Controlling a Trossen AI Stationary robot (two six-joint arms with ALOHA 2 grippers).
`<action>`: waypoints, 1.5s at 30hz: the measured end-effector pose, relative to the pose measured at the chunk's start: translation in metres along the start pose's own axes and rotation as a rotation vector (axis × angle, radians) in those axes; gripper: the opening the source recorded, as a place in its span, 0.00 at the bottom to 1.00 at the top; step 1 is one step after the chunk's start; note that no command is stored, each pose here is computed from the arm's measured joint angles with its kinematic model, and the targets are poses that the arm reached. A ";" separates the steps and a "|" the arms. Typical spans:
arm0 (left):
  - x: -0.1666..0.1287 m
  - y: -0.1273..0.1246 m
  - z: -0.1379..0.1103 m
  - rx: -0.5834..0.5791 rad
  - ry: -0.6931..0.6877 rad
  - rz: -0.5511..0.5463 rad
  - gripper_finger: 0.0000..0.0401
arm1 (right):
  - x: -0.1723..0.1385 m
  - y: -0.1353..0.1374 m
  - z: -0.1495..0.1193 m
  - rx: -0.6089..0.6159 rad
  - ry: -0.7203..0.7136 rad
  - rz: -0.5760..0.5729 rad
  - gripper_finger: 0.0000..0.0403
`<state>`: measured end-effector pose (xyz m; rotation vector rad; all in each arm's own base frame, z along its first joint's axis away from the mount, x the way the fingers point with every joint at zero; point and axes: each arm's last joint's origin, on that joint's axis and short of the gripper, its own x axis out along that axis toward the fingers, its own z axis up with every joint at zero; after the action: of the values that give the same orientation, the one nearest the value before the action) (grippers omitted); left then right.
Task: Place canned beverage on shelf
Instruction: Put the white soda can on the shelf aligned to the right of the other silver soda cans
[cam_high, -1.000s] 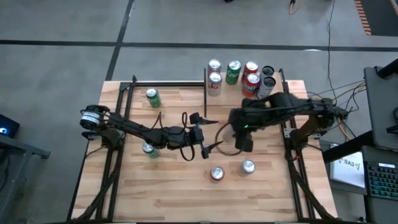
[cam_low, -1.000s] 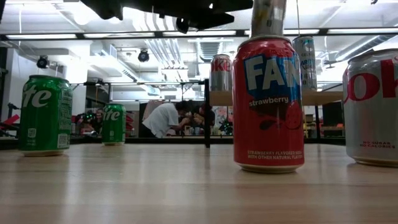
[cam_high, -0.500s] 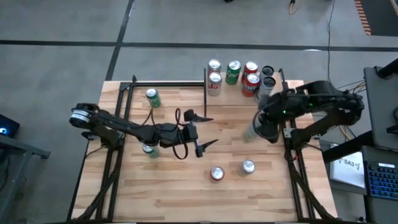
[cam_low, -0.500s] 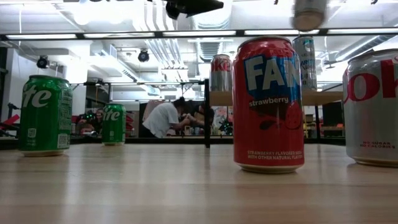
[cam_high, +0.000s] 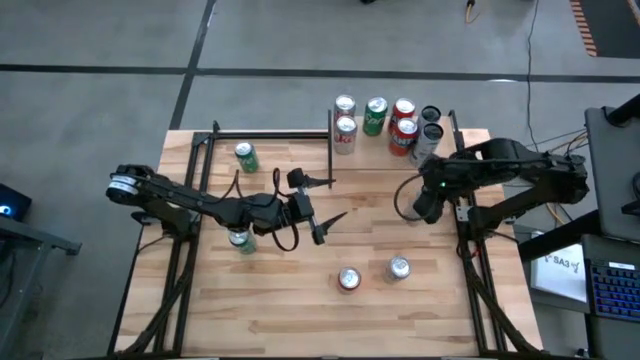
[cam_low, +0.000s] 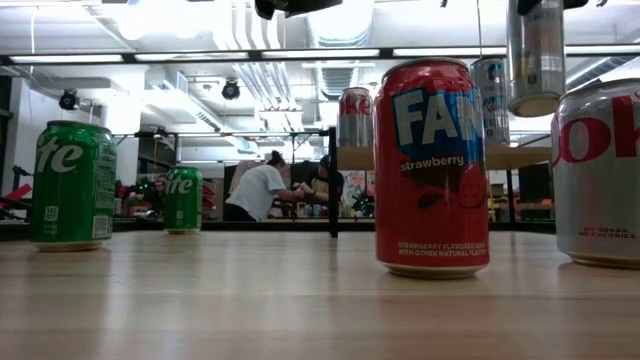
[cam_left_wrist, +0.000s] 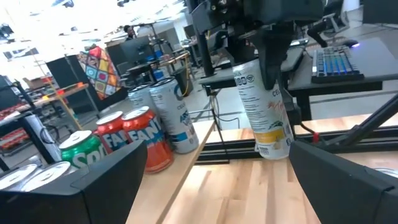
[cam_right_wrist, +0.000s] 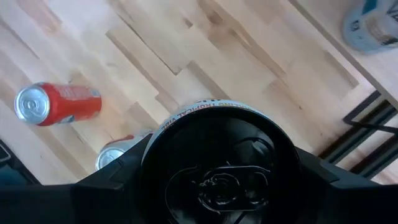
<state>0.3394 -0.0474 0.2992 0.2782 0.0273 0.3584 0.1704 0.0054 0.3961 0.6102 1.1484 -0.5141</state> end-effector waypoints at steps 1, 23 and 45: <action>0.000 0.000 0.000 0.004 0.000 0.003 0.94 | -0.001 -0.003 0.001 0.006 -0.003 0.000 0.59; 0.005 0.013 0.007 0.033 -0.084 0.067 0.94 | -0.109 -0.023 0.041 -0.048 -0.633 -0.231 0.59; 0.005 0.013 0.007 0.007 -0.083 0.064 0.94 | -0.096 -0.100 0.102 0.201 -0.521 -0.736 0.59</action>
<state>0.3399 -0.0358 0.3096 0.3010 -0.0625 0.4100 0.1414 -0.1310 0.4977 0.1746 0.7938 -1.3454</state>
